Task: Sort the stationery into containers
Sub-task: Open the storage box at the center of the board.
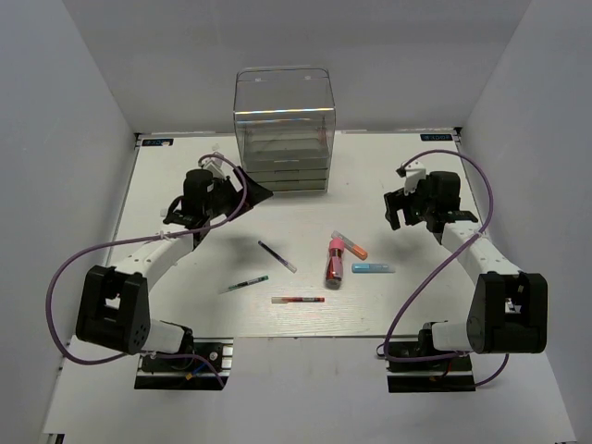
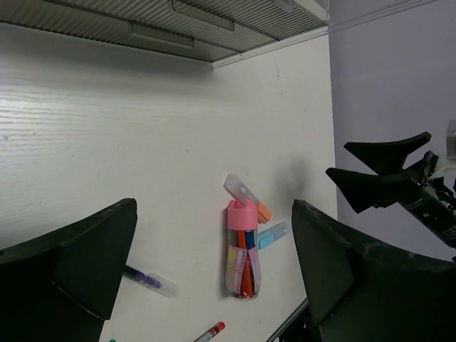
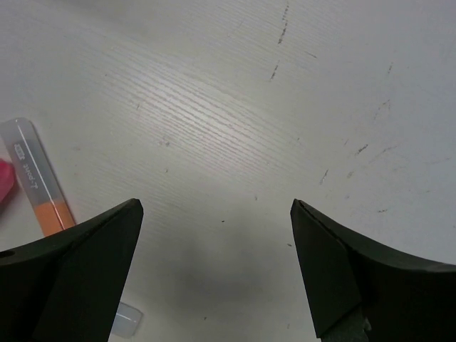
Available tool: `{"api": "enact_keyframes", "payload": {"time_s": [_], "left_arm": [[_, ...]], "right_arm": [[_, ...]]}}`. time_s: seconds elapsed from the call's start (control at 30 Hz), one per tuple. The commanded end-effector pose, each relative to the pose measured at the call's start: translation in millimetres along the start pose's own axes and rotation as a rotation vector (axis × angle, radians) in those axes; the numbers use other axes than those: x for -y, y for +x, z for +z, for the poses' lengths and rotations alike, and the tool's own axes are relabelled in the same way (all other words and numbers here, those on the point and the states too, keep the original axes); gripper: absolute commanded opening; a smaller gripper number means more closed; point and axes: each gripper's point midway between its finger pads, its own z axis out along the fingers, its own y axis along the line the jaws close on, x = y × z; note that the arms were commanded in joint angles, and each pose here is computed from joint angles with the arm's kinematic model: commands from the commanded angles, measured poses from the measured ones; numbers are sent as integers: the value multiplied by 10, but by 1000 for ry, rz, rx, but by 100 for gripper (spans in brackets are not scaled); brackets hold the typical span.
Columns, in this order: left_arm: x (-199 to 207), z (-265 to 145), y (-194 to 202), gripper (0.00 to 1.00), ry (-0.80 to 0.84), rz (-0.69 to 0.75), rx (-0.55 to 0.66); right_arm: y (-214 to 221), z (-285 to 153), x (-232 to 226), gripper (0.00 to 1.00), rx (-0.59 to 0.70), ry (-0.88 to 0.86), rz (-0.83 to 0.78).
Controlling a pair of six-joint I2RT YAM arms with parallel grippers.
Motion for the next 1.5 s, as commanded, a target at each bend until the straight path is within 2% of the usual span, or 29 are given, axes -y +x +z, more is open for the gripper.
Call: {"api": "enact_keyframes", "payload": {"time_s": [0.0,0.13,0.23,0.27,0.37,0.4,0.47,0.5,0.53,0.63,0.67,0.7,0.8,0.83,0.87,0.97,1.17,1.23,1.47], "left_arm": [[286,71,-141,100,93,11,38],[372,199,-215,100,127,9,55],[489,290,-275,100,140,23,69],[480,336,-288,97,140,23,69],[609,416,-358,79,174,34,102],[592,480,-394,61,169,34,112],[668,547,-438,44,195,20,134],[670,587,-513,29,189,12,163],[629,672,-458,25,181,0,155],[686,780,-546,30,209,-32,211],[641,867,-558,34,204,-43,216],[659,915,-540,48,214,-49,225],[674,1071,-599,57,215,-56,245],[717,1102,-590,58,220,-54,247],[715,1100,-643,60,214,-65,273],[673,1128,-638,62,178,-74,309],[723,949,-670,63,169,-104,399],[653,921,-609,62,157,-150,413],[528,791,-684,59,113,-309,575]], "right_arm": [[-138,-38,-86,90,25,-78,-78],[-107,-61,-175,90,12,-150,-186],[-92,-74,-231,90,6,-186,-205],[-97,-76,-233,90,7,-185,-208],[-126,-70,-181,90,5,-160,-217],[-95,-39,-177,90,-10,-164,-220],[-137,-42,-138,90,-24,-162,-230],[-150,4,-103,90,-39,-157,-226],[-205,9,-84,90,-33,-158,-233],[-158,70,-141,90,-68,-214,-192],[-164,81,-169,90,-61,-235,-181],[-161,86,-207,90,-59,-252,-180],[-270,60,-364,74,30,-329,-193],[-445,17,-424,65,116,-353,-219],[-337,26,-486,63,110,-372,-214],[-388,-7,-574,60,161,-406,-218],[-361,34,-604,58,157,-430,-205],[-331,39,-604,58,155,-432,-206],[-322,45,-633,58,162,-441,-197]]}}
